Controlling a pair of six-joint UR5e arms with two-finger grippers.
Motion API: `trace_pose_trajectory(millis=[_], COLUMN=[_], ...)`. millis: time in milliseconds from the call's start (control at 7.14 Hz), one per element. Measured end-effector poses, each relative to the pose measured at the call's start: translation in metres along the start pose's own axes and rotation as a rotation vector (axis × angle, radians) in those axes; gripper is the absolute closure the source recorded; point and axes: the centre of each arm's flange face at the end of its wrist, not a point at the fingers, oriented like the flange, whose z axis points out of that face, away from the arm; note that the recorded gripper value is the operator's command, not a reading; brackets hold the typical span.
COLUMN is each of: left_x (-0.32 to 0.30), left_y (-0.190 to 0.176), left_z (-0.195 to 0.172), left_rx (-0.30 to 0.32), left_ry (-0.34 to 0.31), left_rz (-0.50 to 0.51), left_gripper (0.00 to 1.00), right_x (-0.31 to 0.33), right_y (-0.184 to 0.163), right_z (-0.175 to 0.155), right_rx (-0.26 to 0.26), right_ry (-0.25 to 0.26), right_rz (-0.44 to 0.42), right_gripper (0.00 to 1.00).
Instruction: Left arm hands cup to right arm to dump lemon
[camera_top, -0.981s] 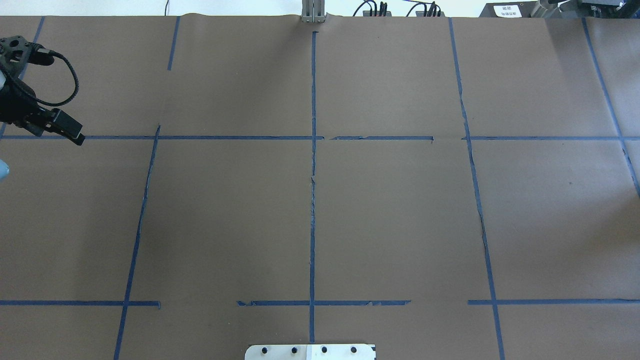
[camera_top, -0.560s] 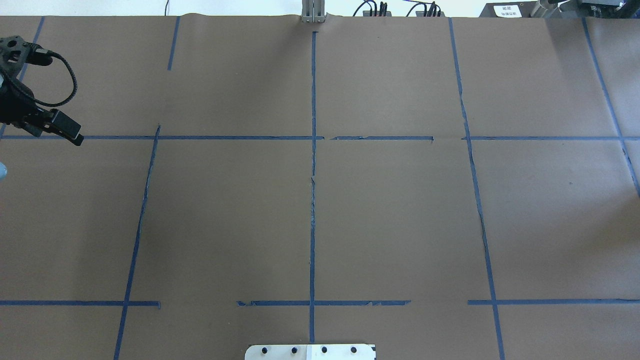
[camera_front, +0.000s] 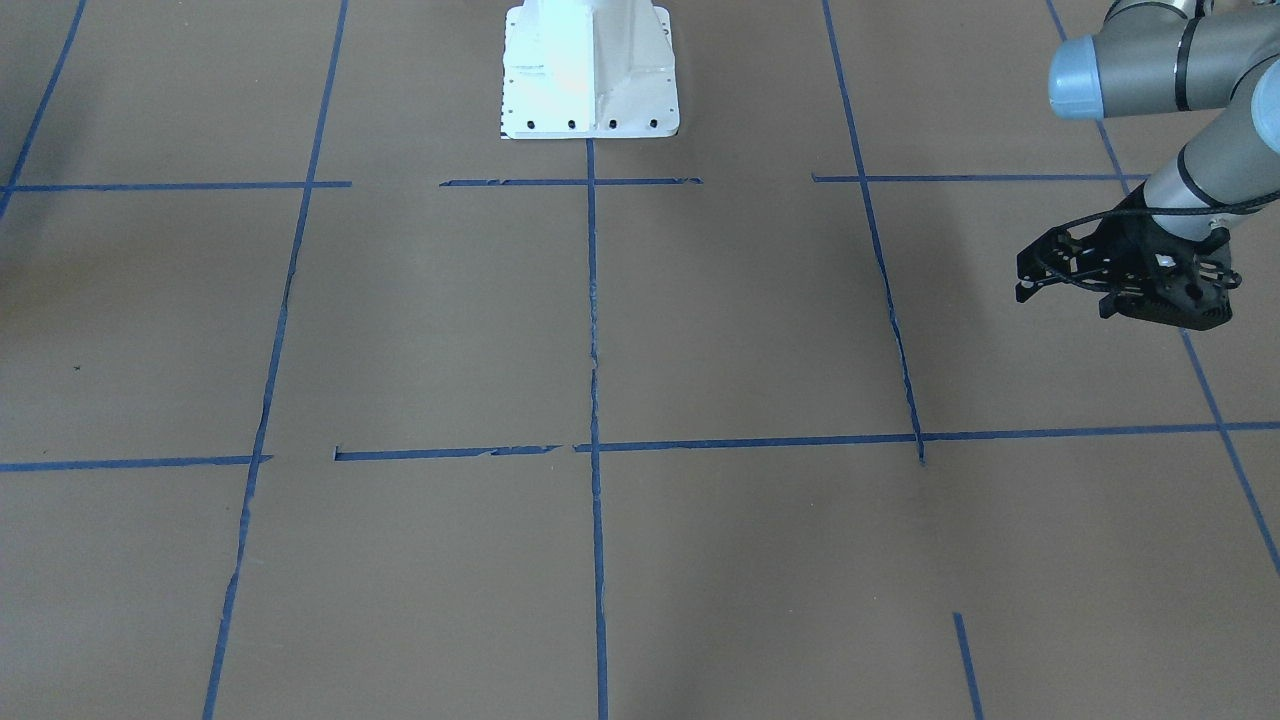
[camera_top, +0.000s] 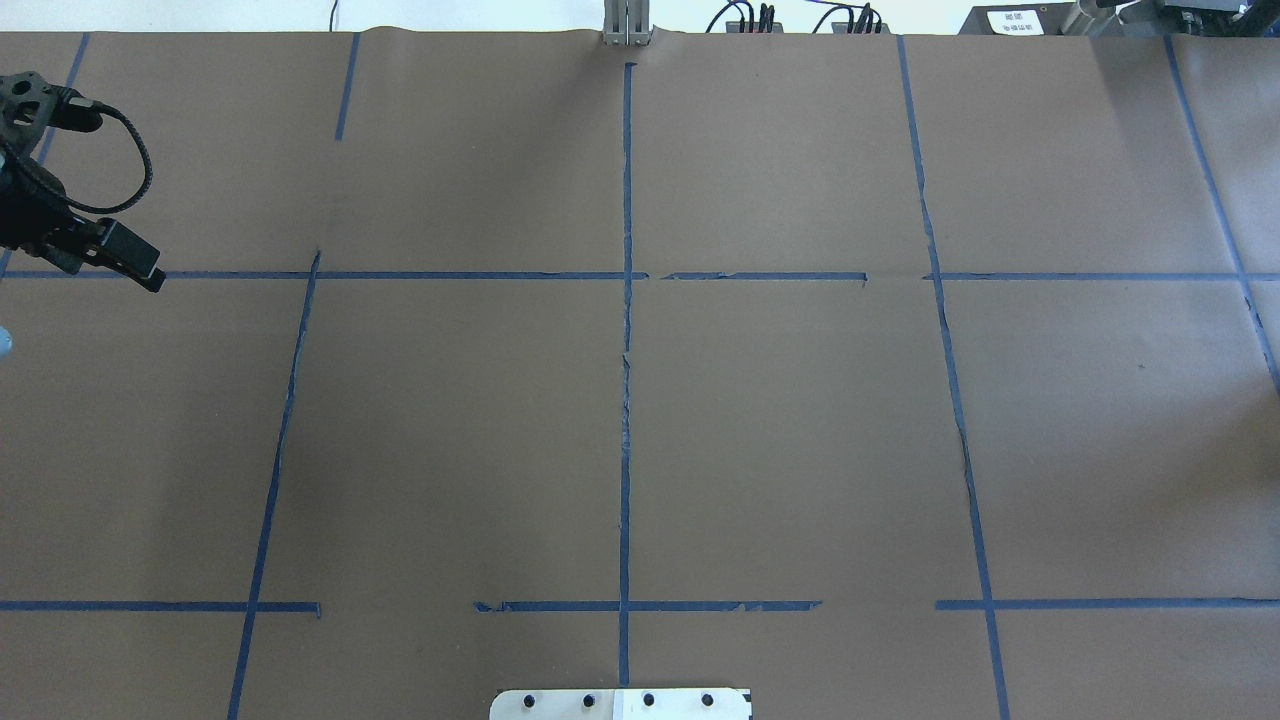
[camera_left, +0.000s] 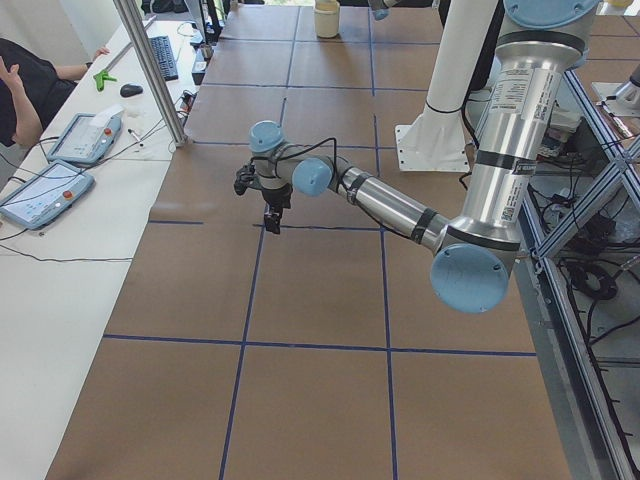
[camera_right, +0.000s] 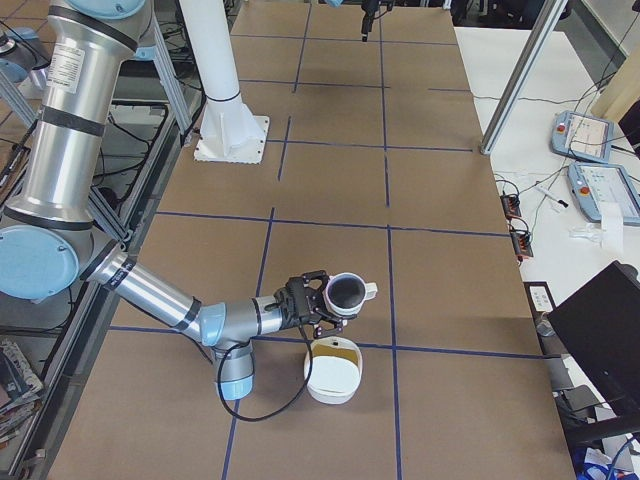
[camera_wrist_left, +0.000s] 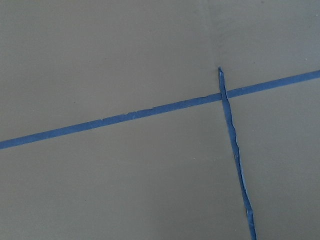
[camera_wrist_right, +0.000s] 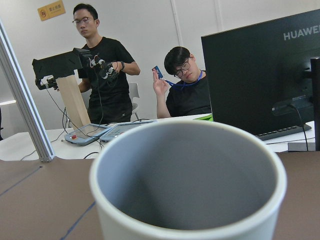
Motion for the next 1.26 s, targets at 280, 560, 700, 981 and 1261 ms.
trace_pose_trajectory(millis=[280,560,700,981,1261], left_x=[0.000,0.013,0.026,0.078,0.128], left_y=[0.000,-0.005,-0.009,-0.022,-0.040], left_z=[0.000,-0.003,-0.004,-0.002,-0.007], left_rx=[0.000,0.008,0.010,0.008,0.013], left_ry=[0.001,0.009,0.019,0.058,0.091], left_rz=[-0.006,-0.061,-0.071,-0.096,-0.101], left_gripper=[0.00,0.00,0.00,0.00,0.00], right_x=[-0.035,-0.084,-0.110,-0.202,-0.321], right_y=[-0.028,-0.043,-0.049,-0.028,0.019], right_z=[0.065,0.148,0.191,0.281,0.339], right_rx=[-0.070,-0.128,-0.150,-0.152,-0.132], right_ry=[-0.021,-0.071,-0.087,-0.086,-0.050], right_rz=[-0.114,-0.134,-0.135,-0.138,-0.176], right_gripper=[0.56,0.57,0.58,0.58,0.60])
